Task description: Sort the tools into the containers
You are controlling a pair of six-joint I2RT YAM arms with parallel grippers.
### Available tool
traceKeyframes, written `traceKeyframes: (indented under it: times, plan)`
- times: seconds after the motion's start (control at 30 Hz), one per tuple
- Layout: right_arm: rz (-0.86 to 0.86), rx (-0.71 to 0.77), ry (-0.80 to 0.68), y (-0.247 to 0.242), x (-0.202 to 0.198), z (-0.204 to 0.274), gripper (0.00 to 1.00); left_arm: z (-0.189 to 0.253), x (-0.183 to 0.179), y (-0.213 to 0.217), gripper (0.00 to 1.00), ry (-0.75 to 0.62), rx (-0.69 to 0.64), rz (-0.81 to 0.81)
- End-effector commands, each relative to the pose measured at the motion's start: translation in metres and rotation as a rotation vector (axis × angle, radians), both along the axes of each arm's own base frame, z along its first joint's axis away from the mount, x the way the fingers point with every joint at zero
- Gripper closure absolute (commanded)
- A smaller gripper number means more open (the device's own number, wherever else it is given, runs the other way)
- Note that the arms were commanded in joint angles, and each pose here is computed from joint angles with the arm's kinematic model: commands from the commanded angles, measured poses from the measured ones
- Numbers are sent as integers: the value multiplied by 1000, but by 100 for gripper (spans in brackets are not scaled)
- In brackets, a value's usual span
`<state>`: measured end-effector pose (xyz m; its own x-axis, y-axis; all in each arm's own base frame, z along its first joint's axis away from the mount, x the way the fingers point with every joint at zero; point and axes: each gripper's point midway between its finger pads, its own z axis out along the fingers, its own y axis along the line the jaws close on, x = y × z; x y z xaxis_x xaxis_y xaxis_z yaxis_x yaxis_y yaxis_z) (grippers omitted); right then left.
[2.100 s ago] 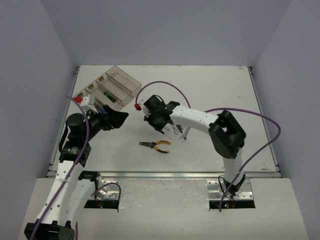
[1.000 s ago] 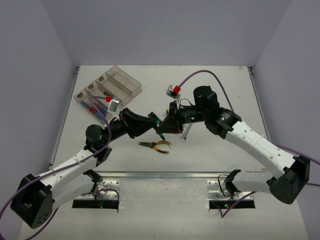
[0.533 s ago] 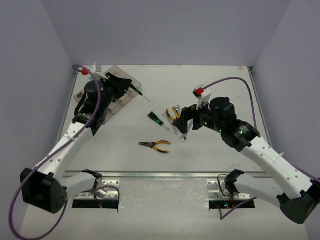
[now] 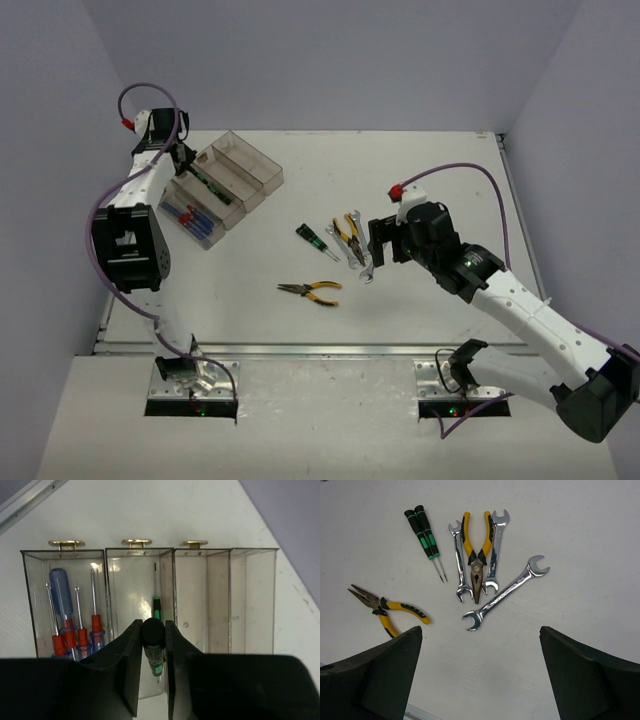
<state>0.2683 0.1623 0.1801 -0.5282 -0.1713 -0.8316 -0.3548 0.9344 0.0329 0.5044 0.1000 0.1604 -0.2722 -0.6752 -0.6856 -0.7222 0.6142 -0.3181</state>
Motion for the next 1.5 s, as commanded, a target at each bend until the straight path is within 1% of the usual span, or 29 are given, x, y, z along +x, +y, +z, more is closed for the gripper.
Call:
traceKeyframes:
  times: [0.0,0.03,0.07,0.1,0.17,0.27,0.3,0.37,0.4,0.5,0.53,0.6,0.7,0.73,0.77,0.8,0.87,0.93,0.97,1.0,1.07,1.17,1.47]
  plan:
    - [-9,20,-49,-1,4,11,1,-15,9,8,100,76,30,-22]
    - [0,23,-44,1,4,10,1,-20,10,7,94,87,24,-26]
    - [7,22,-38,3,4,8,1,-23,11,5,74,91,14,-33]
    - [14,20,-31,4,4,6,1,-24,11,3,57,89,3,-41]
    - [27,14,-15,7,5,1,1,-21,11,-2,30,72,-17,-57]
    - [83,14,29,19,3,-12,1,6,6,-5,6,23,-29,-55]
    - [105,19,46,24,3,-16,1,16,3,-5,0,7,-32,-58]
    - [177,28,105,40,0,-26,2,46,-4,-10,0,-43,-57,-90]
    - [221,47,132,50,-1,-25,6,55,-12,-15,0,-50,-76,-104]
    - [281,42,219,69,2,-40,15,87,-43,-42,0,-139,-133,-214]
    - [279,28,246,72,6,-50,19,95,-61,-55,0,-173,-153,-266]
    - [284,2,286,85,20,-65,36,116,-102,-89,0,-317,-171,-423]
    - [286,-49,295,101,44,-78,49,141,-154,-112,0,-429,-100,-552]
    - [287,-66,289,108,55,-79,55,133,-172,-117,0,-425,-89,-572]
    - [287,-88,301,114,64,-85,60,124,-182,-120,0,-418,-79,-595]
    - [285,-107,296,114,68,-87,60,132,-191,-123,0,-446,-52,-621]
    - [275,-181,315,128,93,-105,66,113,-213,-127,0,-436,-22,-649]
    - [258,-225,301,132,111,-112,66,107,-227,-127,0,-449,13,-656]
    - [249,-228,281,134,117,-106,66,99,-228,-125,0,-434,19,-646]
    - [247,-249,286,135,121,-113,67,89,-231,-124,0,-421,29,-639]
    - [245,-261,278,141,133,-111,68,83,-234,-124,0,-424,41,-634]
    - [273,-264,309,149,136,-122,69,87,-236,-136,0,-438,30,-684]
    - [317,-264,397,160,132,-156,70,89,-240,-142,0,-461,28,-706]
